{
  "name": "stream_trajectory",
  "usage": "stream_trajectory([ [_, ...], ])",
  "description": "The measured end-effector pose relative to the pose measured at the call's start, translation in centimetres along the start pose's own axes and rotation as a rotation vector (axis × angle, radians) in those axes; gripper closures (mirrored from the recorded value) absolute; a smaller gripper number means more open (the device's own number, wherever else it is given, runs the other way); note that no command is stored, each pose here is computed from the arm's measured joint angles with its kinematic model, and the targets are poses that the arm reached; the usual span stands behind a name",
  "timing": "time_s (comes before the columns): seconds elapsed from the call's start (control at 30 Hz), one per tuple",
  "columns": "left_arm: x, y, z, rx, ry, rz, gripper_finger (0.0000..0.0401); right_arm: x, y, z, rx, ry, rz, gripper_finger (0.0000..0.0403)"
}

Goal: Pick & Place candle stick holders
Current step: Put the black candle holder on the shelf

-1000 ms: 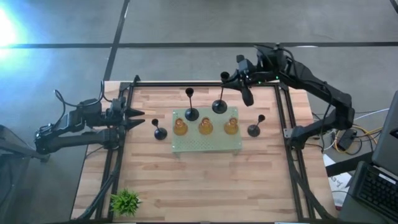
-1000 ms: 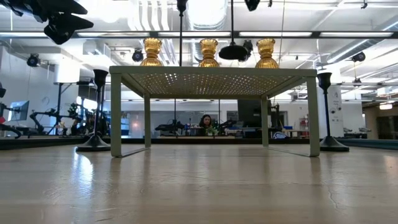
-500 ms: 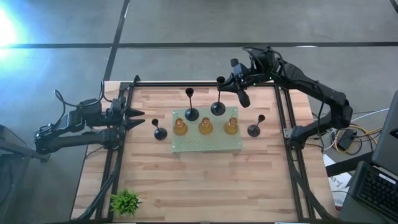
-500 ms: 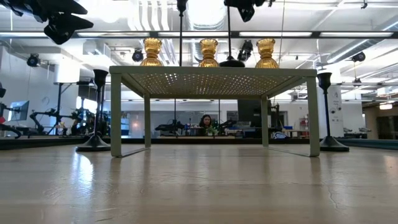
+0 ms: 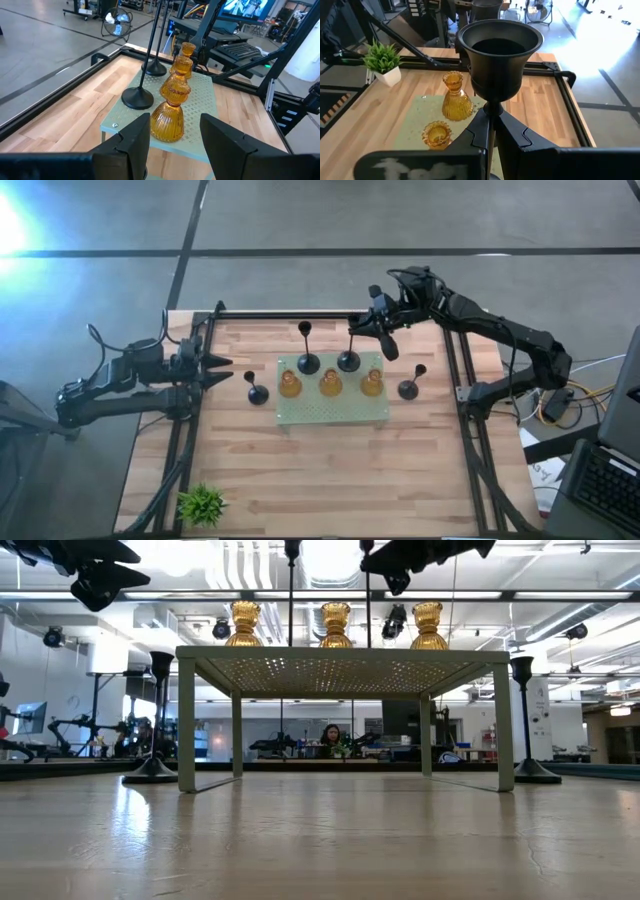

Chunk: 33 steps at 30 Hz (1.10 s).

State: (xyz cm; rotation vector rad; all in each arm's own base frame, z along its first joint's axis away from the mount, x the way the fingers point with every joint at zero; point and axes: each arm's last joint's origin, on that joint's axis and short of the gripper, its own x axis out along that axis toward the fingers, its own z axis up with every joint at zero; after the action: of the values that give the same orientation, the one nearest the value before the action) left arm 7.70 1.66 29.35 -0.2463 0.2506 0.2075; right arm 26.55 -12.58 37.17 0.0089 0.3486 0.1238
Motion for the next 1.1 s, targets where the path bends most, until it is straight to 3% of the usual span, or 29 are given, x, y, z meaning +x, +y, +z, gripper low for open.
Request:
stream_trajectory([
  [1.1,0.0,0.0,0.0,0.0,0.0,0.0,0.0224,0.3,-0.2,-2.6,0.029,-0.045,-0.022,0.039],
])
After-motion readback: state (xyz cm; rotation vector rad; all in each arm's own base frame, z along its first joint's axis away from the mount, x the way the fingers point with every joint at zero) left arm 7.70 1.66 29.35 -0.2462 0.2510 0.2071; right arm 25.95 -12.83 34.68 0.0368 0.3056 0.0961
